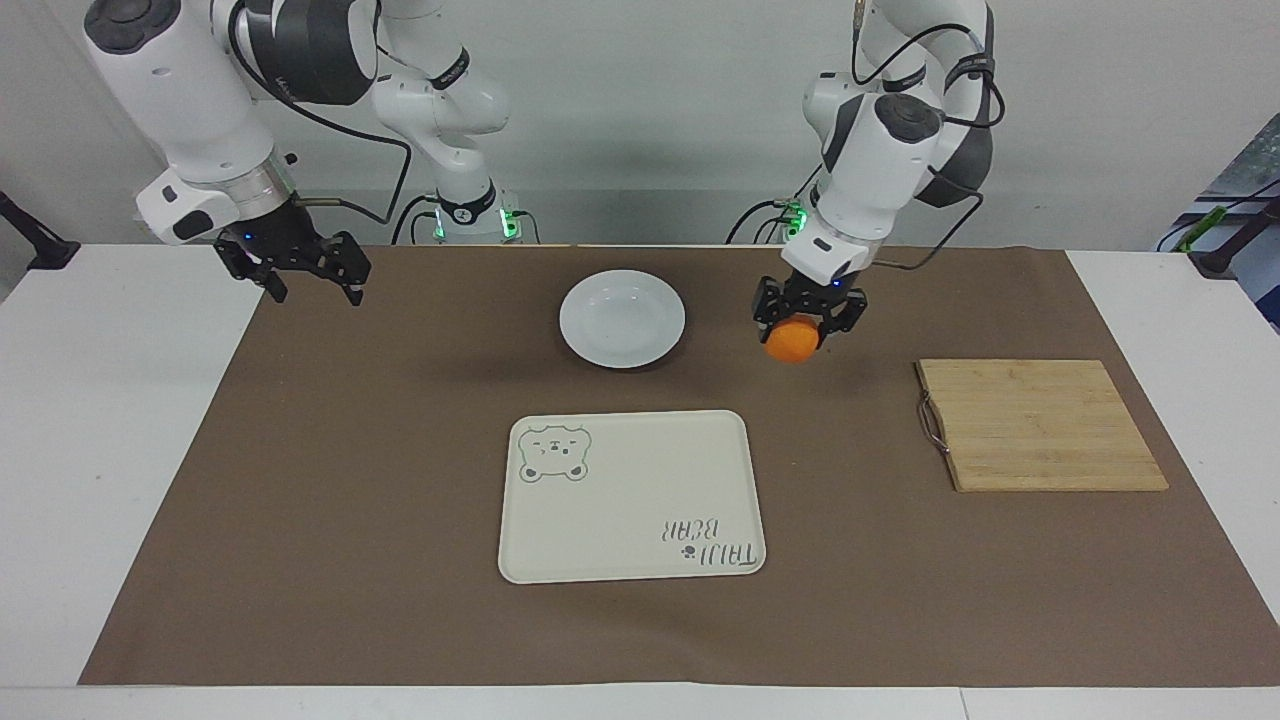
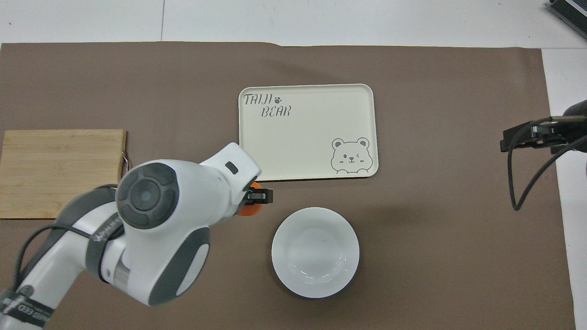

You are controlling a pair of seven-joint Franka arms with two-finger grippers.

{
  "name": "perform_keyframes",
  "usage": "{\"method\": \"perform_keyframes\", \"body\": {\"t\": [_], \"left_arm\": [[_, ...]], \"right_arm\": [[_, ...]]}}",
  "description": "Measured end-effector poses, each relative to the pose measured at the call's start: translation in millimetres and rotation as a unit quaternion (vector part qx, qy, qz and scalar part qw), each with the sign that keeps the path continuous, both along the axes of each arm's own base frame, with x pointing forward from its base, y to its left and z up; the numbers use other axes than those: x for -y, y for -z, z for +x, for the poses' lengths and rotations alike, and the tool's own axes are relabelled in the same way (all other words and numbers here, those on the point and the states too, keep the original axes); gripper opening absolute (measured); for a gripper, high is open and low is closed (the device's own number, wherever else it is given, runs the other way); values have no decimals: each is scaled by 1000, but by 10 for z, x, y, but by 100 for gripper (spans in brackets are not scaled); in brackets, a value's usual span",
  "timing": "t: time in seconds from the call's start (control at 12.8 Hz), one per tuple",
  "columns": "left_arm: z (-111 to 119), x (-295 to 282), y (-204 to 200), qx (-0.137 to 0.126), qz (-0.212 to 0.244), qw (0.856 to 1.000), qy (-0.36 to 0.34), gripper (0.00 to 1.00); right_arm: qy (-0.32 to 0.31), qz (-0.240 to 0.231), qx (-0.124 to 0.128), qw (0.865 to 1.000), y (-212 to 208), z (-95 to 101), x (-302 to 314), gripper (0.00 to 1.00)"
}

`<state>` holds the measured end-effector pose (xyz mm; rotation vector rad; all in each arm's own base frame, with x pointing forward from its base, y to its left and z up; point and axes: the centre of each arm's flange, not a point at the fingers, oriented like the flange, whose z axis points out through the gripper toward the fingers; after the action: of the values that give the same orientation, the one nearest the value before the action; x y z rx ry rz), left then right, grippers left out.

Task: Place orange and plate with both arms
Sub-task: 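Lower the orange onto the white plate and open the left gripper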

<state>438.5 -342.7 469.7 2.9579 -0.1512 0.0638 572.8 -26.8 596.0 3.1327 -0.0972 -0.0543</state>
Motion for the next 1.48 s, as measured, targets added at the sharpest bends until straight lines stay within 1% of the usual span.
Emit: {"method": "perform_keyframes", "body": {"t": [0.16, 0.31, 0.47, 0.7, 0.78, 0.86, 1.01, 1.09, 1.17, 1.32, 1.48], "left_arm": [[-388, 534, 238, -14, 5, 1000, 4, 80], [-680, 982, 558, -15, 2, 1000, 0, 80], [-859, 1255, 879, -16, 3, 1000, -3, 80], [-1131, 1490, 1397, -37, 30, 999, -4, 80], [-1180, 1543, 1535, -37, 33, 999, -4, 80], [-1179, 1551, 1494, -34, 29, 999, -5, 80], [-1183, 1551, 1533, -35, 30, 999, -5, 84], [-1181, 1550, 1545, -35, 31, 999, -5, 94], [-1164, 1548, 1527, -33, 28, 999, -6, 100], [-1091, 1531, 1355, -24, 16, 1000, -12, 100], [-987, 1451, 1033, -17, 3, 1000, -19, 100]], "right_arm": [[0, 0, 0, 1000, 0, 0, 0, 100], [0, 0, 0, 1000, 0, 0, 0, 100], [0, 0, 0, 1000, 0, 0, 0, 100], [0, 0, 0, 1000, 0, 0, 0, 100], [1, 0, 0, 1000, 0, 0, 10, 100], [4, 0, 0, 1000, 0, -2, 43, 100], [10, 0, 0, 1000, 0, -6, 108, 100], [9, 0, -1, 1000, 2, -8, 102, 100], [8, 1, -4, 1000, 18, -16, 87, 100], [6, 20, -6, 1000, 114, -59, 5, 100], [1, 43, -4, 999, 307, -115, -144, 100]]}}
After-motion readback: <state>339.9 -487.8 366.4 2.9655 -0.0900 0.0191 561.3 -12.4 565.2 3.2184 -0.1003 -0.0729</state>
